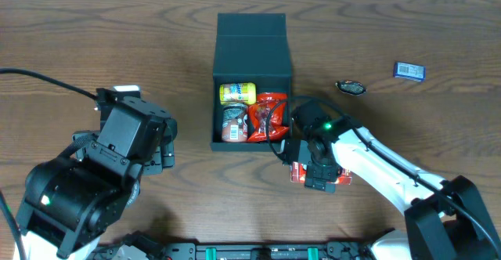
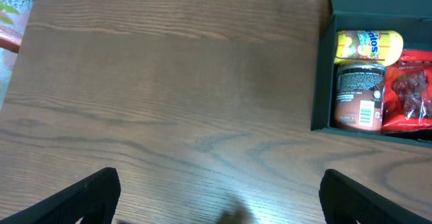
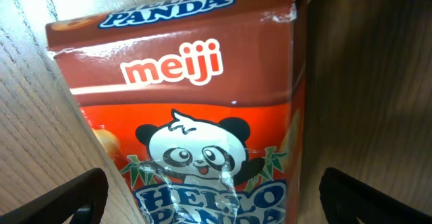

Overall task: Pack container
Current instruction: 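Lift the Hello Panda box with the right gripper toward the box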

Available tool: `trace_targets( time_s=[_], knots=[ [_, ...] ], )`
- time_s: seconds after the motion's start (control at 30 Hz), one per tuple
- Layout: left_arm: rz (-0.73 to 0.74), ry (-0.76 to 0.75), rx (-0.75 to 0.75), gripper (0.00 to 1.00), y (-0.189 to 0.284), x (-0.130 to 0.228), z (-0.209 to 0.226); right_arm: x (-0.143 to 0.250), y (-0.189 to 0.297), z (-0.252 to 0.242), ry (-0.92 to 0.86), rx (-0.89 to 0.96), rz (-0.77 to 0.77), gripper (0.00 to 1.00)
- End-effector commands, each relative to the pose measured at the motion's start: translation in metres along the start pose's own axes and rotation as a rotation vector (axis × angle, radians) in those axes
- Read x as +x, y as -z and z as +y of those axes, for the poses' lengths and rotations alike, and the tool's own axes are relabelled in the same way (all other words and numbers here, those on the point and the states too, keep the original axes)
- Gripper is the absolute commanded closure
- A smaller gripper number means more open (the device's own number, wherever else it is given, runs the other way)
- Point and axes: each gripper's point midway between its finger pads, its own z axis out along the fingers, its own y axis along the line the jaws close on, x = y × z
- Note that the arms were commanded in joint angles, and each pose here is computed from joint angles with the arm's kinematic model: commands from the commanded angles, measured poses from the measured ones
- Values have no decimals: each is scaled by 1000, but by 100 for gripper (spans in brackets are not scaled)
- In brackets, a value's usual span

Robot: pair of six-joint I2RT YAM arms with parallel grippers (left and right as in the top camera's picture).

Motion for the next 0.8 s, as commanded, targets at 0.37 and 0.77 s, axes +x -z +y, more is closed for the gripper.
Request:
trace_targets(
  time_s=[0.37,0.77],
  knots=[
    [-9,-1,-27,5,0,-1,6,10,-12,19,4,-64,40,1],
    [-9,-1,-27,5,0,-1,6,10,-13,19,4,-65,41,5]
  ],
)
